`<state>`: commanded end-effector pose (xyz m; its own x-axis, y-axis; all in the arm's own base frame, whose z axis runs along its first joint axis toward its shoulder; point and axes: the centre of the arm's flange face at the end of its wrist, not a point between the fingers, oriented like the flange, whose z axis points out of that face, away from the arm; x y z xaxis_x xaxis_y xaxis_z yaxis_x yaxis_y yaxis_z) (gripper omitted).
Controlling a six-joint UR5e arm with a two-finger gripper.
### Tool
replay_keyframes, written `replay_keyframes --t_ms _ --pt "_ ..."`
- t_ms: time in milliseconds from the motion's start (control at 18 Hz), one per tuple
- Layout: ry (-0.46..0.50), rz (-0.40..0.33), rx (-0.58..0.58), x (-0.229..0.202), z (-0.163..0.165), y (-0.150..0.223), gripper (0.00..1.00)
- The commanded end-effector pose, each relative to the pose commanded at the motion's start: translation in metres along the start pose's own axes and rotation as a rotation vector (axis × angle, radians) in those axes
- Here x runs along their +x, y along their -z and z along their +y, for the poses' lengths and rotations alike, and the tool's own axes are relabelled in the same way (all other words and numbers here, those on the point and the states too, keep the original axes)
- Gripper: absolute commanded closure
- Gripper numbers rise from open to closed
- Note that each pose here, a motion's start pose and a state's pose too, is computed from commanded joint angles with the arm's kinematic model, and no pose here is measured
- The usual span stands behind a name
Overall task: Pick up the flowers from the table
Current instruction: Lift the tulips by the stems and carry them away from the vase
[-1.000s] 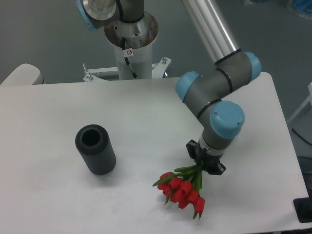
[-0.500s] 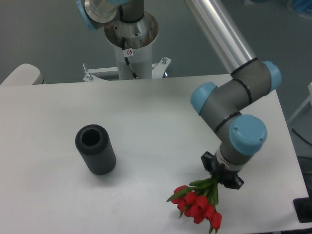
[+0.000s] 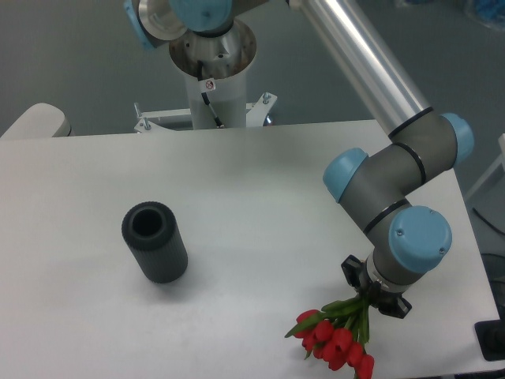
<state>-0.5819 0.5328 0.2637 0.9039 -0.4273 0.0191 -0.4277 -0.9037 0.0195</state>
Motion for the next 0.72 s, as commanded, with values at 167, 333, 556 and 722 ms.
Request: replay_keyframes --t_ms 167,333,556,722 --pt "-0.028 0.0 0.0 0.0025 -0.002 -0.0004 1.0" --pt "-0.032 0.003 0.0 0.0034 -0.002 -0.003 1.0" --pt "-0.032 0.001 0.0 0.0037 -0.0019 -0.0024 1.0" --pt "-0.032 0.0 0.0 0.0036 -0.0019 -0.0023 1.0"
